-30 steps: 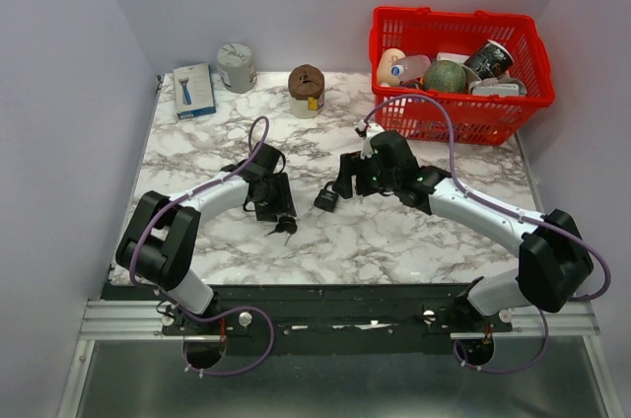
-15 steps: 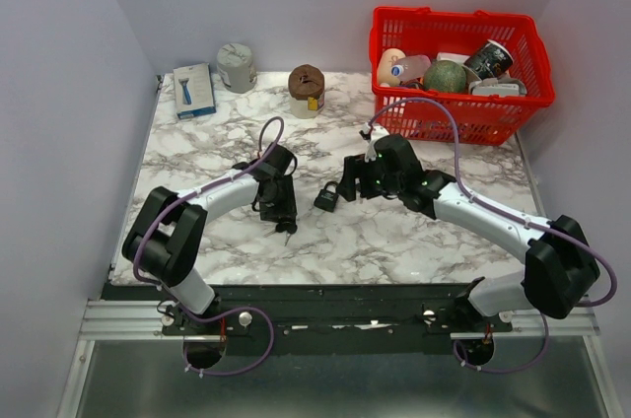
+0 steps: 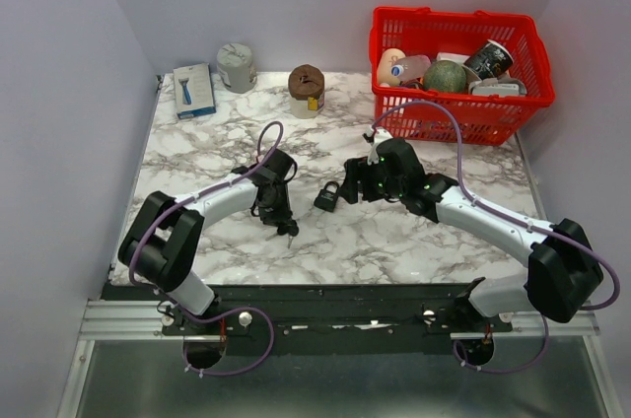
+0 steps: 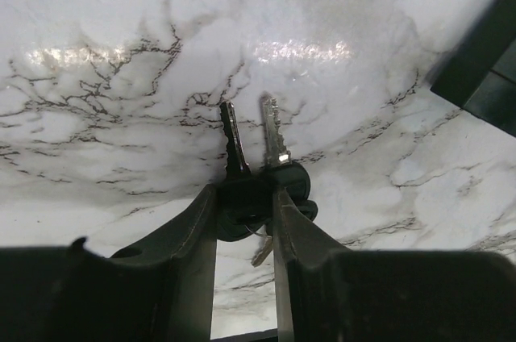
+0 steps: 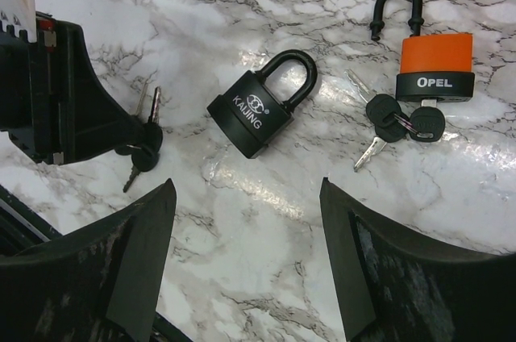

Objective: Unlock with the key

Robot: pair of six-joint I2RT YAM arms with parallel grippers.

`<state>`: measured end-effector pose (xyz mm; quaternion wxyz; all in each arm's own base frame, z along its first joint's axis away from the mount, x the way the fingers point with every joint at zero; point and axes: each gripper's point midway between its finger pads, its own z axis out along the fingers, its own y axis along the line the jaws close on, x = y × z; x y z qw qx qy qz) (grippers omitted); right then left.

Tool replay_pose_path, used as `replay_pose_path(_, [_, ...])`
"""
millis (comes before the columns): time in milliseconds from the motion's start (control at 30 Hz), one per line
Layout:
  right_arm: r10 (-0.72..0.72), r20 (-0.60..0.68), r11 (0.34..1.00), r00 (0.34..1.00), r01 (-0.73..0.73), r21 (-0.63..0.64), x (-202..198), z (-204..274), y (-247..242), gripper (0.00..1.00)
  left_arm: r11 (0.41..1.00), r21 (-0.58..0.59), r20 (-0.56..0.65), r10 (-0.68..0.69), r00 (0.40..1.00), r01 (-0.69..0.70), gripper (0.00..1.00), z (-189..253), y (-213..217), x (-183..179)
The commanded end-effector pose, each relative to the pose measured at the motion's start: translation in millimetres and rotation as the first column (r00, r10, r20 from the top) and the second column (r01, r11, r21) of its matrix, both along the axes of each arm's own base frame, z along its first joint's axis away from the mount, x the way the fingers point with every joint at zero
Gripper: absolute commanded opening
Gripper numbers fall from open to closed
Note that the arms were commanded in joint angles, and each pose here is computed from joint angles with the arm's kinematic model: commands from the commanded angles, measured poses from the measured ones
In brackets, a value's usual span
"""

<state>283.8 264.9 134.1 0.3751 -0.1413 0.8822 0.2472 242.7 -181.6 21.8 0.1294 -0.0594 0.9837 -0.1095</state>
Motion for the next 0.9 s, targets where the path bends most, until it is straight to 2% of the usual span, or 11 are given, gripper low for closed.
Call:
replay_pose_path(0, [0.012, 0.031, 0.999, 0.999, -0.013, 0.05, 1, 20, 6, 0.8, 0.998, 0.056, -0.062, 0.019, 0.998, -0.016, 0.09, -4, 17, -24])
replay_pose_path(200, [0.061, 0.019, 0.994, 0.998, -0.062, 0.09, -4, 28, 16, 0.8, 0.994, -0.073, 0.066, 0.086, 0.994, -0.081, 0.05, 42, -1, -4])
replay_pose_path(400, [0.211, 0.023, 0.957, 0.977, -0.211, 0.198, -21, 41, 42, 0.79, 0.965, -0.23, 0.15, 0.16, 0.976, -0.123, 0.05, 80, -15, 7])
replay_pose_path(633, [0.292, 0.042, 0.904, 0.956, -0.29, 0.314, -34, 47, 69, 0.76, 0.828, -0.507, 0.105, 0.335, 0.936, -0.239, 0.05, 123, -42, 18])
replay_pose_path(667, [0.304, 0.049, 0.895, 0.951, -0.303, 0.329, -34, 48, 73, 0.75, 0.805, -0.532, 0.087, 0.361, 0.928, -0.263, 0.05, 127, -45, 20])
replay_pose_path(867, [0.357, 0.023, 0.873, 0.934, -0.342, 0.346, -43, 33, 88, 0.72, 0.759, -0.58, 0.07, 0.407, 0.911, -0.294, 0.05, 138, -47, 22])
